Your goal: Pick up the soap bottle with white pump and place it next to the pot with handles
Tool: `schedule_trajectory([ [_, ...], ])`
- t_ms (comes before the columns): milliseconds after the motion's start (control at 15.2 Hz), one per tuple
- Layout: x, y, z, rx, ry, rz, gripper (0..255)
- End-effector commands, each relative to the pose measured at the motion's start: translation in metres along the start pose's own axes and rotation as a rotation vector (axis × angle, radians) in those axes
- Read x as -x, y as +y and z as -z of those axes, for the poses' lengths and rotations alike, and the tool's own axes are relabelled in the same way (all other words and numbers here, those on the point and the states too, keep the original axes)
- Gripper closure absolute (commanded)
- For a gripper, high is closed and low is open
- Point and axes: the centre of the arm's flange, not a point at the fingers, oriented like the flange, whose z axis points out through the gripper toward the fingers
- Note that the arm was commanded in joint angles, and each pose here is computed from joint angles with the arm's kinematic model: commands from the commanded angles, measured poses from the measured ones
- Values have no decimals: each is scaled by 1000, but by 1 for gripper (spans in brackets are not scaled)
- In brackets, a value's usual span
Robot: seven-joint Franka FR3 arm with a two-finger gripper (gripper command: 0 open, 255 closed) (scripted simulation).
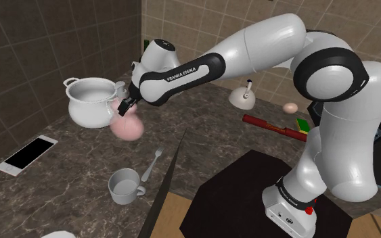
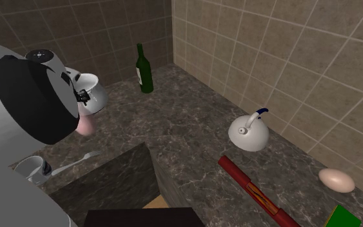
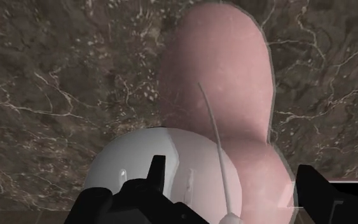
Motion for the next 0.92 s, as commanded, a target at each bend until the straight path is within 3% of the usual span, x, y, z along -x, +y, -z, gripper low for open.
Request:
schedule_trajectory([
  [0,0,0,0,0,0,0,0],
  [66,0,1,0,0,0,0,0],
  [330,0,0,50,0,0,0,0],
  [858,0,0,50,0,0,0,0],
])
